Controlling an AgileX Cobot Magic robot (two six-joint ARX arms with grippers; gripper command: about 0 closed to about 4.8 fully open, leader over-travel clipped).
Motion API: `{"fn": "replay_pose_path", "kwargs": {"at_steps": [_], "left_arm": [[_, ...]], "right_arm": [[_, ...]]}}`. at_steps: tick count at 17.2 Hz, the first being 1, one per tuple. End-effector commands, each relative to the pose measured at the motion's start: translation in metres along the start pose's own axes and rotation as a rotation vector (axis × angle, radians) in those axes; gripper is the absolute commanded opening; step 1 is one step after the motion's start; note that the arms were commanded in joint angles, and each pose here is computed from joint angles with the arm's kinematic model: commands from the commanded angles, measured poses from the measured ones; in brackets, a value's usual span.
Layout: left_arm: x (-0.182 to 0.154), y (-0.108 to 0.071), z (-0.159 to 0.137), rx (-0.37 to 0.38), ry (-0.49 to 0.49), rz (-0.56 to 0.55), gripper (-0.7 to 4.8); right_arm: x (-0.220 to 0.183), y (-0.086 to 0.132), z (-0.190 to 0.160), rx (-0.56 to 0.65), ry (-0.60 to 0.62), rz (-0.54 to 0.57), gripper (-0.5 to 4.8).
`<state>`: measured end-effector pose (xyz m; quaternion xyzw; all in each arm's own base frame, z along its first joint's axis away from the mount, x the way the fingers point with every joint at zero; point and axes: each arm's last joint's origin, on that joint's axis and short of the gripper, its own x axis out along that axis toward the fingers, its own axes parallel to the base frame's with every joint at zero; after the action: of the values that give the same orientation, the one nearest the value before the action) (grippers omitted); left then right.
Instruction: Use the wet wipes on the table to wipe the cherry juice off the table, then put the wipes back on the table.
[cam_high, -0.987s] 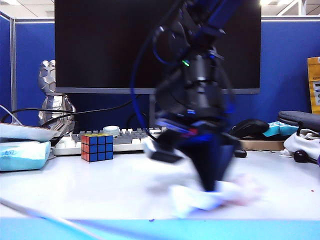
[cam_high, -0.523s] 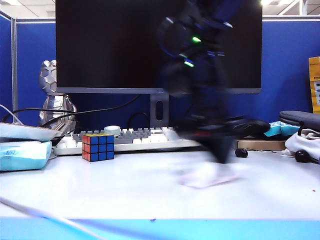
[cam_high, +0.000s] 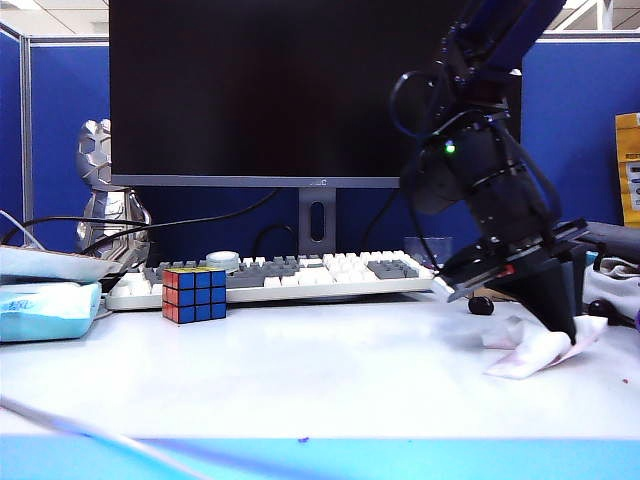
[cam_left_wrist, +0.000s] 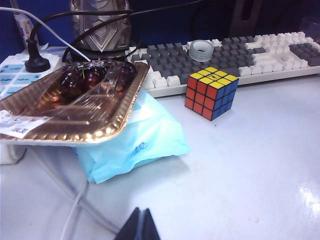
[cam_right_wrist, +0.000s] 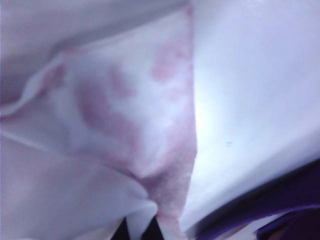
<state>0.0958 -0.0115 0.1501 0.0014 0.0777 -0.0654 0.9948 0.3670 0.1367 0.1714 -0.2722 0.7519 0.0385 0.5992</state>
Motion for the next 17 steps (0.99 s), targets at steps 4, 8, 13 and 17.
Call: {"fn": "replay_pose_path", "kwargs": {"at_steps": [4,8,13,17], "left_arm": [[0.000,0.000,-0.001,-0.004,0.008,-0.003,-0.02],[0.000,0.000,-0.001,-0.004,0.008,-0.003,-0.02],[0.000,0.000,-0.001,-0.004,0.008,-0.003,-0.02],[0.000,0.000,-0.001,-0.004,0.008,-0.003,-0.02]], "right_arm": [[-0.008,-0.007,0.007,0.006,-0.092,0.212,-0.06],[-0.098,-0.019,0.008,0.013,-0.389,0.294,-0.06],[-0.204,-0.034,-0.069,0.064,-0.760,0.314,-0.06],[-0.256,-0.050,-0.167,0.116,-1.003,0.287,-0.06]]}}
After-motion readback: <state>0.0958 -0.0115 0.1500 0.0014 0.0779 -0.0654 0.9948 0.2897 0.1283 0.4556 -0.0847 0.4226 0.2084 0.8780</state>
